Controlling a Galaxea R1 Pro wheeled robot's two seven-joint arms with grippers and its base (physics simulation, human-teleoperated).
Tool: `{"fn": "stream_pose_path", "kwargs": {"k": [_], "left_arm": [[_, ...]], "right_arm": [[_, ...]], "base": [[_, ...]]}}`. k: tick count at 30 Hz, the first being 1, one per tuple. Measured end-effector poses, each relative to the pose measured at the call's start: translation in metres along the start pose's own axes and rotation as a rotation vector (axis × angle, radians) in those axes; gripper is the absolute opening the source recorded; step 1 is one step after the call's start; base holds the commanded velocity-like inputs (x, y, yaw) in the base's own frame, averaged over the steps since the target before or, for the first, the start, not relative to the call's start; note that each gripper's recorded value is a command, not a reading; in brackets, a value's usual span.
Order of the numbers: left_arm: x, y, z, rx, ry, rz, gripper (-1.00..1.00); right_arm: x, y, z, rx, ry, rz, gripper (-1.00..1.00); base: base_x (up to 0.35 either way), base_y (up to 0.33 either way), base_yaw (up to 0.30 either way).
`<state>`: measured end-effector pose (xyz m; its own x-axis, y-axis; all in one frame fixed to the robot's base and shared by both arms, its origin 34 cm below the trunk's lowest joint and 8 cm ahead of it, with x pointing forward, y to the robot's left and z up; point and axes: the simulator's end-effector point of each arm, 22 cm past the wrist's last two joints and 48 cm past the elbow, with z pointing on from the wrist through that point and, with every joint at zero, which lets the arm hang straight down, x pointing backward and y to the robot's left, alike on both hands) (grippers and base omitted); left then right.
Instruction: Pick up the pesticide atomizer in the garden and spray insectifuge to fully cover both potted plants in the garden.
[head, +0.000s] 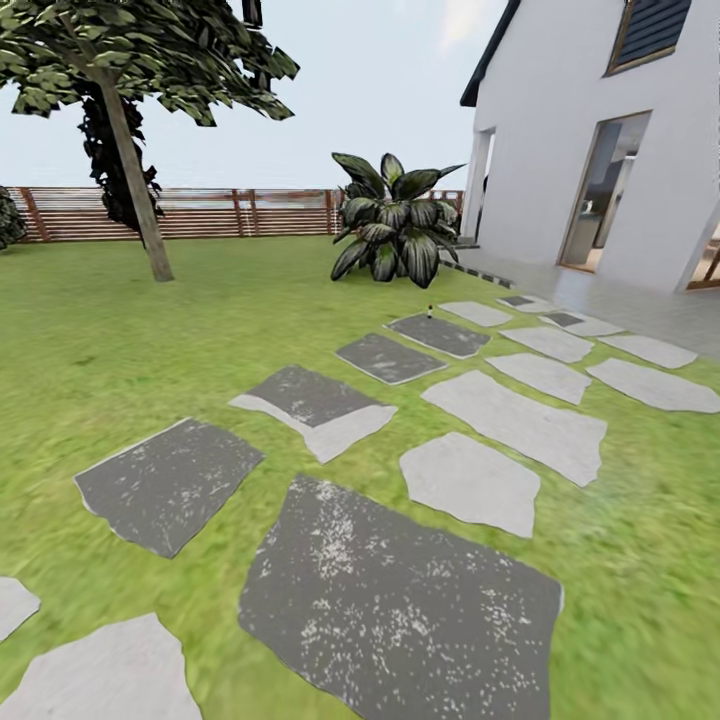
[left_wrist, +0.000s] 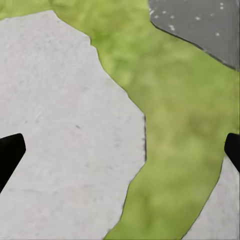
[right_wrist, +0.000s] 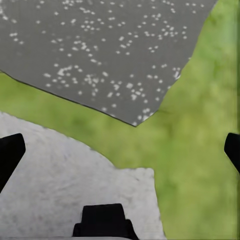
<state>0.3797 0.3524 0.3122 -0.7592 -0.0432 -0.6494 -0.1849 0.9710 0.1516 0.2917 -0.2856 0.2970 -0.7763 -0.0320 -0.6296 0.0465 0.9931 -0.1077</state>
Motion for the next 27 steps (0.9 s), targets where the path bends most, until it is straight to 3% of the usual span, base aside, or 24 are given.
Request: {"fn": "stream_pose_path", "kwargs": {"k": [27], "left_arm": [[-0.0006,-0.0010,0.0000,0.002,-0.001,0.002,1.00]], "right_arm": [[0.0000,0.0000,0.0000,0.000,0.000,0.000,1.00]], "base": [[0.291,-0.142,0.000]]}}
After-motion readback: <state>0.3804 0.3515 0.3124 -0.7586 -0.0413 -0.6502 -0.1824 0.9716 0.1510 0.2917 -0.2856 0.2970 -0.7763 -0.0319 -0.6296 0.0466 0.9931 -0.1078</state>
